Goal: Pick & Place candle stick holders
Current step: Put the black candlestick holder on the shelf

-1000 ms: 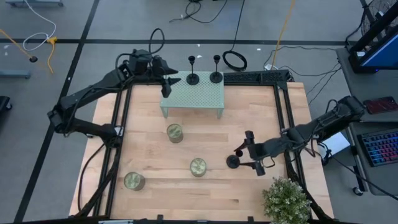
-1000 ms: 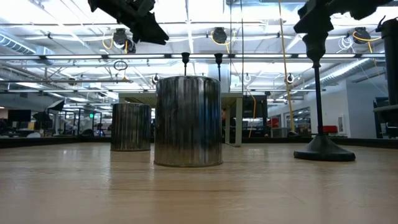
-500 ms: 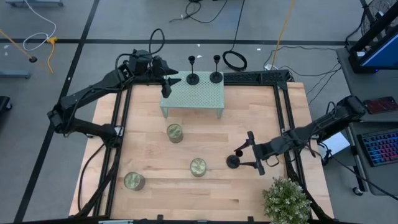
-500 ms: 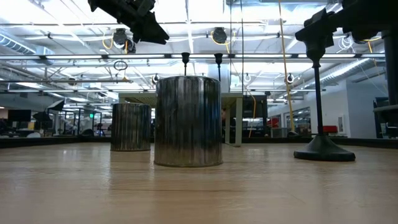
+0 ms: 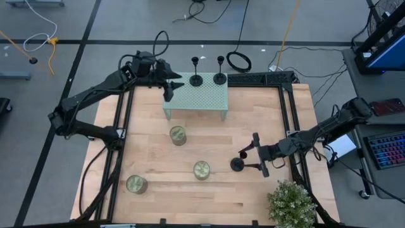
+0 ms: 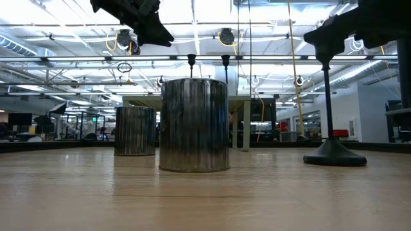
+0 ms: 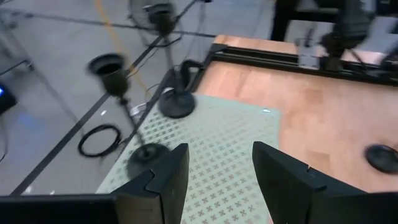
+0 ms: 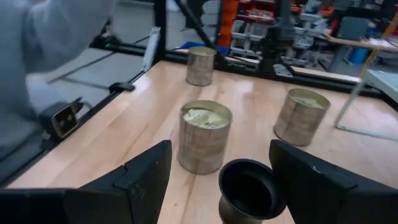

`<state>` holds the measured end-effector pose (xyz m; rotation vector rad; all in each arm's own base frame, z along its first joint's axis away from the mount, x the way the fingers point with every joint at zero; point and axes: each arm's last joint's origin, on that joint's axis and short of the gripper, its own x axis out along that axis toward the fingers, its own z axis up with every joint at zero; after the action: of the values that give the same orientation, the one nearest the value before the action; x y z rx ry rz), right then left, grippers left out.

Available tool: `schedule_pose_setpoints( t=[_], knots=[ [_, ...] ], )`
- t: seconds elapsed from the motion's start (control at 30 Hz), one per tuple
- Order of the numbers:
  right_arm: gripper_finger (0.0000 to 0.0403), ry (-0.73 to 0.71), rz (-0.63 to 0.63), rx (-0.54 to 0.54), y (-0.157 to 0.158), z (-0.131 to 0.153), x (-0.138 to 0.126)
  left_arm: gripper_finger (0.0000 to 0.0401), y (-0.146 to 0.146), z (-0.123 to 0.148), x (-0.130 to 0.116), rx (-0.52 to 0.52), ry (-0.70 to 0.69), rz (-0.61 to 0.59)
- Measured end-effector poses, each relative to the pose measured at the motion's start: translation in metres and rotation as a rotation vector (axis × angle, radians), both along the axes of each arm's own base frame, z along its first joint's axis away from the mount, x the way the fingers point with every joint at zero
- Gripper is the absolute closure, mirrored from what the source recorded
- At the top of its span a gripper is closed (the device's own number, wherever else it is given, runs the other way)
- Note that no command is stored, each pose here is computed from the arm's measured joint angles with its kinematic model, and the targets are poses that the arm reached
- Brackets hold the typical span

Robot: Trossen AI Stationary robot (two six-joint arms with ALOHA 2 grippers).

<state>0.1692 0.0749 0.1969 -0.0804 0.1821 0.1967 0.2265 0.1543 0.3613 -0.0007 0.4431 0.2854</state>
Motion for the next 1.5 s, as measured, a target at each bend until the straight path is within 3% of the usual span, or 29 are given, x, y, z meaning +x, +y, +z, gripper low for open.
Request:
schedule_pose_setpoints(
  t=[0.27,0.8,1.0,1.07,1.2,1.5],
  knots=[
    [0.0137,-0.046,-0.005,0.063,0.0,-0.006,-0.001,0.0219,-0.019,0.0,0.011,0.013,-0.004,-0.123],
    [0.0137,-0.035,-0.025,0.041,0.001,-0.024,0.009,0.0219,-0.048,0.0,0.026,0.025,-0.002,-0.247],
    [0.0138,0.091,-0.063,-0.004,-0.007,-0.044,0.011,0.0219,-0.062,0.0,0.031,0.03,-0.002,-0.305],
    [0.0138,0.056,-0.069,0.026,-0.006,-0.038,0.014,0.0219,-0.065,0.0,0.032,0.029,0.0,-0.318],
    [0.0138,0.143,-0.083,0.017,-0.008,-0.05,0.013,0.0219,-0.07,-0.001,0.034,0.032,0.008,-0.338],
    [0.0138,0.084,-0.083,0.032,-0.008,-0.043,0.016,0.0219,-0.074,-0.001,0.035,0.044,0.013,-0.337]
  ],
)
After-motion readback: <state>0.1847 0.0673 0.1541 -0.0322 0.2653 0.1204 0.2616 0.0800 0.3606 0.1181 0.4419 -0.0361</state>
